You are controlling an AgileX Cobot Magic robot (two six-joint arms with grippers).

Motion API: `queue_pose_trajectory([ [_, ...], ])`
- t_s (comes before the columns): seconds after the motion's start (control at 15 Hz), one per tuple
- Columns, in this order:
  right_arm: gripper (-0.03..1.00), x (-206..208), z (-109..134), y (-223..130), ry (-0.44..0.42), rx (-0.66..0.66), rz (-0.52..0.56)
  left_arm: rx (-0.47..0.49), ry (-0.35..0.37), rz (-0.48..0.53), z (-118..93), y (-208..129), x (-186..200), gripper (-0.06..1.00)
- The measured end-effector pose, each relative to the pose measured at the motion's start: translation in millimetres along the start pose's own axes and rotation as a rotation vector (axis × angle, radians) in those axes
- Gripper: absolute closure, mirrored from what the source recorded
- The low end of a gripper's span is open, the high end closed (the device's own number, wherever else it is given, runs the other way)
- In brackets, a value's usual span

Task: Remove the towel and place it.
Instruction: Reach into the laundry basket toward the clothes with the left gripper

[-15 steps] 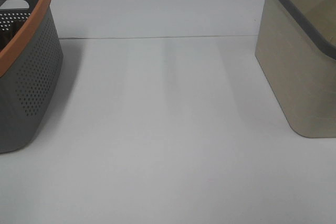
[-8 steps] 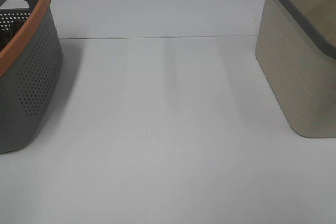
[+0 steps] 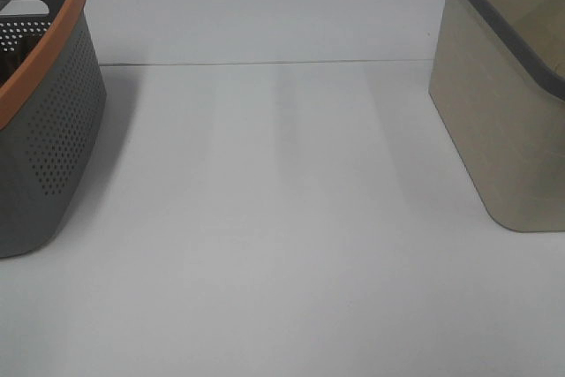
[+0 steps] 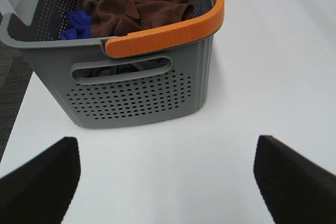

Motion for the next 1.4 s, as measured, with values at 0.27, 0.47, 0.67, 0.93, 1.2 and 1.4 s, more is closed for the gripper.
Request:
queue_pose_trajectory([
  [0.27,0.24,0,0,0,0.0,0.0,0.0,0.0,0.0,0.0,0,0,0,0.09],
  [0.47,0.24,0,0,0,0.0,0.0,0.0,0.0,0.0,0.0,0,0,0,0.09],
  [0.67,0.24,0,0,0,0.0,0.0,0.0,0.0,0.0,0.0,0,0,0,0.09],
  [0.93,0.24,0,0,0,0.0,0.0,0.0,0.0,0.0,0.0,0,0,0,0.09],
  [1.2,0.24,0,0,0,0.0,0.0,0.0,0.0,0.002,0.019,0,1,-3,0.09],
  [1.4,0.24,0,0,0,0.0,0.0,0.0,-0.005,0.005,-0.048,-2,32,-8,0.09],
])
Point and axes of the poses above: a point on each arm's last joint axis where the gripper is mounted, x pointing back along that axis away from the gripper, z along the wrist's bending axis when the last joint is at zero, y = z × x, the point moved 2 cm from there along -x, pointing out along that axis toward the gripper, and after that the axes turned 9 degrees about x, right-handed, at the moved point
